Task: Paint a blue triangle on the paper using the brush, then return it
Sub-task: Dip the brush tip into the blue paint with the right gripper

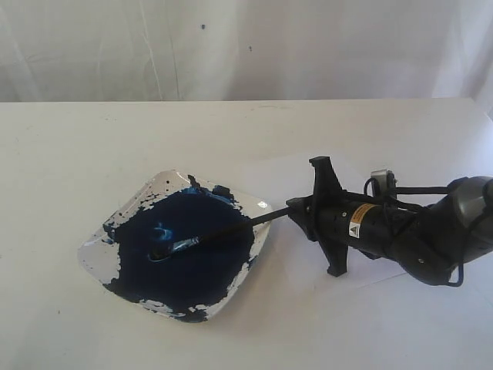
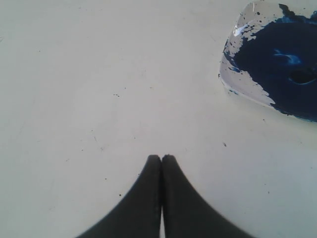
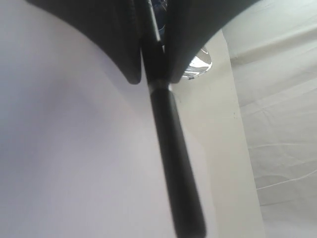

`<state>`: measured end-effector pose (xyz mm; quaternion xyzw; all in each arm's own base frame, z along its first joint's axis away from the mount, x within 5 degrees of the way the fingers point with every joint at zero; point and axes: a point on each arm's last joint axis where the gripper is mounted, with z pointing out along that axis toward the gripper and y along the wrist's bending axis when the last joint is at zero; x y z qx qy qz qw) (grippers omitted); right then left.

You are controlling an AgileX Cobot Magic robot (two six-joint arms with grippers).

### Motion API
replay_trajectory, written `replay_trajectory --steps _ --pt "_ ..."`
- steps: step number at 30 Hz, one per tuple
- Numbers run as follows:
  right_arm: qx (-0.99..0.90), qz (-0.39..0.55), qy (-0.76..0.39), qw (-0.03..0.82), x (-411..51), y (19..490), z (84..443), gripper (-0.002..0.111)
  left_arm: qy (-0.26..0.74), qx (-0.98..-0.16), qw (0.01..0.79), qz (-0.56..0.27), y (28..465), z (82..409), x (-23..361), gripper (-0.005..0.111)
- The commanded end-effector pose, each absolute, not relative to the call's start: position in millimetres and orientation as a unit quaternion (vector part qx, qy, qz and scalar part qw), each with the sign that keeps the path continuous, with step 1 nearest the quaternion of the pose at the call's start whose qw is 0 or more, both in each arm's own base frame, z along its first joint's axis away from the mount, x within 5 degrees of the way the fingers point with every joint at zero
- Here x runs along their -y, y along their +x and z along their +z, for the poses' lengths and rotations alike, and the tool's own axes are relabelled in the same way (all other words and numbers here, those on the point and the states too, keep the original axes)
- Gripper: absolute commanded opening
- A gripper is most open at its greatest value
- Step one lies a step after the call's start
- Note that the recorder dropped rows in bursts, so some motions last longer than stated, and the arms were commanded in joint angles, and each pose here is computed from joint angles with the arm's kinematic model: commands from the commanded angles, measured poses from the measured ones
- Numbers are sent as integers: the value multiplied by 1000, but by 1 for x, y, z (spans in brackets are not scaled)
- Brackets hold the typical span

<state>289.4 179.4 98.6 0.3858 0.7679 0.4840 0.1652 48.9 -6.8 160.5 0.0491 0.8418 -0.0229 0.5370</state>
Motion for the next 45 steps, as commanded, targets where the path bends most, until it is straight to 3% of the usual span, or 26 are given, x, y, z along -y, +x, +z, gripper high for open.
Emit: replay_trajectory --steps 1,9,18,32,40,45 --pt "-778 464 392 162 -177 289 92 17 53 -848 527 -24 48 158 7 0" --pt "-778 463 393 161 -177 289 92 17 53 -848 527 -24 48 158 7 0" --pt "-779 458 400 156 -177 288 90 0 53 -848 527 -24 48 158 7 0" --pt "-745 542 344 183 -185 291 108 0 53 -848 527 -24 48 158 7 0" --pt "-747 557 277 233 -186 291 131 0 53 -848 527 -24 48 158 7 0" --pt "-730 578 168 323 -188 289 163 0 53 -848 527 -24 48 158 7 0"
